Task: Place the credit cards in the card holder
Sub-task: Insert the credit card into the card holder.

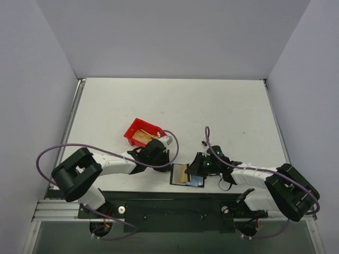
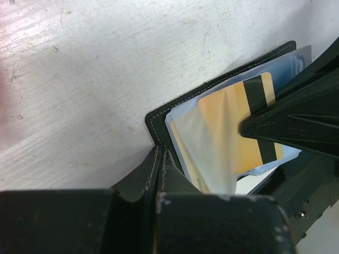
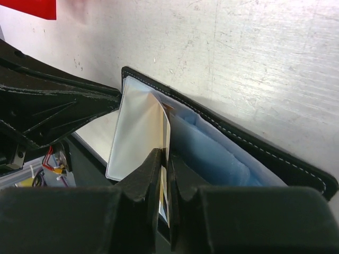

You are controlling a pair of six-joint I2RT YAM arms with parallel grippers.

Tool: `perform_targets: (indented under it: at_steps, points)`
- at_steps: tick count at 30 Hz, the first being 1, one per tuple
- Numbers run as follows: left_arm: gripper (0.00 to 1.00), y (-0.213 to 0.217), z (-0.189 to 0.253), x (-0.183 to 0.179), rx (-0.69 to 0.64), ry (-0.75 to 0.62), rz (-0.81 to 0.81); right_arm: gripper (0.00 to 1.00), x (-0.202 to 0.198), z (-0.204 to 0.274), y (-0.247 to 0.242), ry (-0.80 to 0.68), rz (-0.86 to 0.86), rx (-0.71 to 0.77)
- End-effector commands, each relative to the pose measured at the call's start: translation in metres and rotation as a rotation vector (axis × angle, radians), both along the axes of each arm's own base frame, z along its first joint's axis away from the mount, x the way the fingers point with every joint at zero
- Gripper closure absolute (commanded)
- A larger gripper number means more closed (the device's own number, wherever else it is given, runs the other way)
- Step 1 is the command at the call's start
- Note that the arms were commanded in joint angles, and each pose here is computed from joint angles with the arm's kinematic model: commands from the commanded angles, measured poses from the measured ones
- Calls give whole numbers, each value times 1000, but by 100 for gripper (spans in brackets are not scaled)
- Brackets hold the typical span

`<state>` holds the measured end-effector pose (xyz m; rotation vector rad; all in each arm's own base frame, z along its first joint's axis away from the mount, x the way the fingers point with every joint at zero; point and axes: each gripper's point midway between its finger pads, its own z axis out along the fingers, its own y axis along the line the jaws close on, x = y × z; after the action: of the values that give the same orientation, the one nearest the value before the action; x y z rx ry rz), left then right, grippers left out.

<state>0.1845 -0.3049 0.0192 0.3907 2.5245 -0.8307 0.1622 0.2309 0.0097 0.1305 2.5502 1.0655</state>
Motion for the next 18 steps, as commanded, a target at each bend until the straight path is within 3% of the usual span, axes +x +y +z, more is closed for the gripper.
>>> perform_targets:
  at_steps: [1,8,18]
  points:
    - [100,-3,0,-2,-5,-5,-20,95,-20,-23,-7,63,40,-66]
    - [100,-2,1,-2,-7,-10,-18,81,-22,-14,-16,63,53,-150]
    - [100,-4,4,-1,-17,-15,-24,75,-23,-2,-46,46,50,-338]
